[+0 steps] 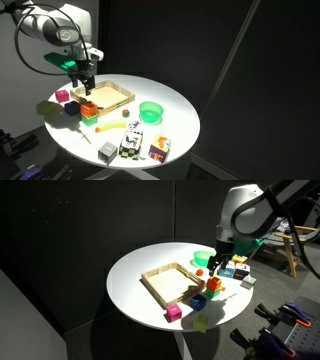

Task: Put the orange toy bock on top of the dark green toy block

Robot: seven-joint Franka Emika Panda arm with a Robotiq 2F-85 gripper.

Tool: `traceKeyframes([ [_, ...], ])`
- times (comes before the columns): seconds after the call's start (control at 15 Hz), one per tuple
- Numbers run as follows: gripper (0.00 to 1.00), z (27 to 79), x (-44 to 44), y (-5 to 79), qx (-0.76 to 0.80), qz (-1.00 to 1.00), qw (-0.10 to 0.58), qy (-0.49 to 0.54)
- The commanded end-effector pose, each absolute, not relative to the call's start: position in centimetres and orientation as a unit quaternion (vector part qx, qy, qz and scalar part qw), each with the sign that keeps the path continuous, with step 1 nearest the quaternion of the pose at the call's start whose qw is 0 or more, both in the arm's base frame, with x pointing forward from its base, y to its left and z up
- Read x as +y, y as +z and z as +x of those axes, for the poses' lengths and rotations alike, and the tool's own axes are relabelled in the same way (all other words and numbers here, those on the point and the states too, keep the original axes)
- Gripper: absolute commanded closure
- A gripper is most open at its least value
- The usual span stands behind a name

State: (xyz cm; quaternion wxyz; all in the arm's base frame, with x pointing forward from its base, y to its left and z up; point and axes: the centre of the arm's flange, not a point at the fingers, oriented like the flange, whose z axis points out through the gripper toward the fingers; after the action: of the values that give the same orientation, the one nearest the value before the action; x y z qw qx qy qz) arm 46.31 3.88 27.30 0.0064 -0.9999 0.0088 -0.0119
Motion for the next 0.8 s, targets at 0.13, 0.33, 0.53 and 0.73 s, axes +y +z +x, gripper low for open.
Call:
traceKeyframes([
  [0.13,0.0,43.8,3.7,33.7,0.008,-1.0,0.018,0.0],
  [0.33,0.0,43.4,3.5,36.6,0.013,-1.0,0.019,-0.017],
  [0.53,0.0,42.7,3.3,39.2,0.011,-0.999,0.018,-0.037],
  [0.73,0.0,41.8,3.1,41.6,0.008,-0.999,0.019,-0.05],
])
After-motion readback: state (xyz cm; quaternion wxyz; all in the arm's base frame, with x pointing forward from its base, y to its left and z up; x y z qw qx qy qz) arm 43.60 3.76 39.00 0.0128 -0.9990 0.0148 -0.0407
